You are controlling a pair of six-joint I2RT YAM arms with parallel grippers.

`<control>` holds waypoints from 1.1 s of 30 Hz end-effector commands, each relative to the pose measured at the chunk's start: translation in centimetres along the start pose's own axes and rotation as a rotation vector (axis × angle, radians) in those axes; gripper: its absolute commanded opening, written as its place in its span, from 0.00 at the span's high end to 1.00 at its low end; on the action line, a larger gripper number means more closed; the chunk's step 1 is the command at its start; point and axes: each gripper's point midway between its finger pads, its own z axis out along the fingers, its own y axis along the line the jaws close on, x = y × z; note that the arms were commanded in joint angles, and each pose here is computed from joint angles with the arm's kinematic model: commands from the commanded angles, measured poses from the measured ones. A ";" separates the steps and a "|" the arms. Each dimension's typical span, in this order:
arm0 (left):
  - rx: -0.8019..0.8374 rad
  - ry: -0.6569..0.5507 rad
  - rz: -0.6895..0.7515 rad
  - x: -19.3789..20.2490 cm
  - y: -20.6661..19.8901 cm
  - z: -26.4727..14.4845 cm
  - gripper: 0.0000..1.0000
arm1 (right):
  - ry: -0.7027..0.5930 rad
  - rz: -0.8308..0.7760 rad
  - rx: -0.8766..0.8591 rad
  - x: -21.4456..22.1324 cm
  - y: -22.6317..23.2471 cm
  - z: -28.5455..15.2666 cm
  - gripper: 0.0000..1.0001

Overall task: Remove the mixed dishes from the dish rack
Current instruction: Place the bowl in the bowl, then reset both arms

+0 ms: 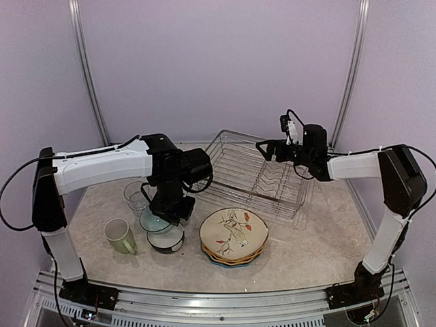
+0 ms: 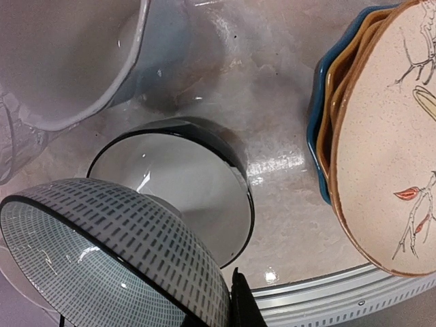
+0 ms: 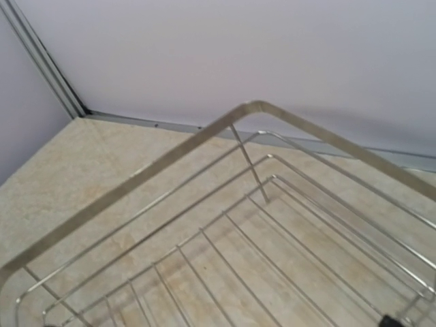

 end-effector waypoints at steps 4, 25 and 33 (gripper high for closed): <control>-0.059 0.071 0.024 0.6 -0.1 2.1 0.95 | -0.011 -0.027 0.034 -1.4 0.1 -1.7 0.00; 0.278 -0.502 0.007 -5.1 0.9 -13.4 0.16 | 0.067 -0.087 0.107 -4.5 7.7 -17.5 0.00; 0.573 -1.155 -0.012 -5.8 7.3 -31.6 0.01 | -0.205 -0.169 0.095 -13.4 13.1 -29.8 0.00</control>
